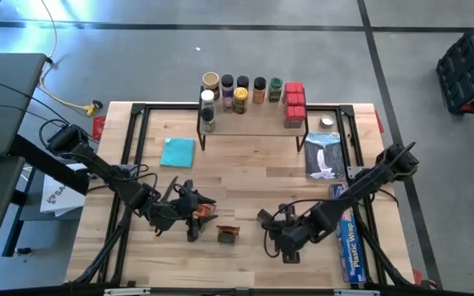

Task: Shelf spices
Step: Put the brown seasoning bottle on the shelf

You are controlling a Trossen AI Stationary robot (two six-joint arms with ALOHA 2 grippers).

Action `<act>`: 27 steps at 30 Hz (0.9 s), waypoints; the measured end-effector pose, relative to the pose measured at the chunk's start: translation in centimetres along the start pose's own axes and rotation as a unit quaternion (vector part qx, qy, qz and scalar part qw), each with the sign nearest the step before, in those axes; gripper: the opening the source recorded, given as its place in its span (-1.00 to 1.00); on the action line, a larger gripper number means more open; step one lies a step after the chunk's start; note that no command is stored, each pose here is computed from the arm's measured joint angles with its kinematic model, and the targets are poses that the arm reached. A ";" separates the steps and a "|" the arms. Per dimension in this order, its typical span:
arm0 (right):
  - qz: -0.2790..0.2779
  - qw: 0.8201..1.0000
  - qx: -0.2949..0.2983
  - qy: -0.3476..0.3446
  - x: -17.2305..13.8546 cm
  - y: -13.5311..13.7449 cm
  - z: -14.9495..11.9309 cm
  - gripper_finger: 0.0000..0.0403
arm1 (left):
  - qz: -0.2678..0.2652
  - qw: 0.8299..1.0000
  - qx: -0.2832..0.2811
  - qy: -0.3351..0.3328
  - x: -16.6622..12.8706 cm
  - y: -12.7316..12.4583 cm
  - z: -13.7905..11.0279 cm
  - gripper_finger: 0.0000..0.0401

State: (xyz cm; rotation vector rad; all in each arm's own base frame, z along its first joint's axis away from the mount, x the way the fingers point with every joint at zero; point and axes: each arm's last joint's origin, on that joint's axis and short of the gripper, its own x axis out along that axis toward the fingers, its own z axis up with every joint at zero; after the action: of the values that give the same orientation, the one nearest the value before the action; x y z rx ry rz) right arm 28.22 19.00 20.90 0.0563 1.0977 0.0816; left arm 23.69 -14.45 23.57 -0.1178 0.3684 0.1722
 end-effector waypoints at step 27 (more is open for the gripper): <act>0.000 0.998 -0.054 0.043 3.9 1.1 -1.1 0.42 | -0.007 1.000 0.004 0.003 0.0 0.0 0.0 0.07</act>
State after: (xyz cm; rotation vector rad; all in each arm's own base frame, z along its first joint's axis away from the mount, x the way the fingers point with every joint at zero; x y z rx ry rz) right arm 28.99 20.49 17.03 -0.0452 1.1772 0.1445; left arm 23.68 -14.50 23.55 -0.1131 0.3750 0.1564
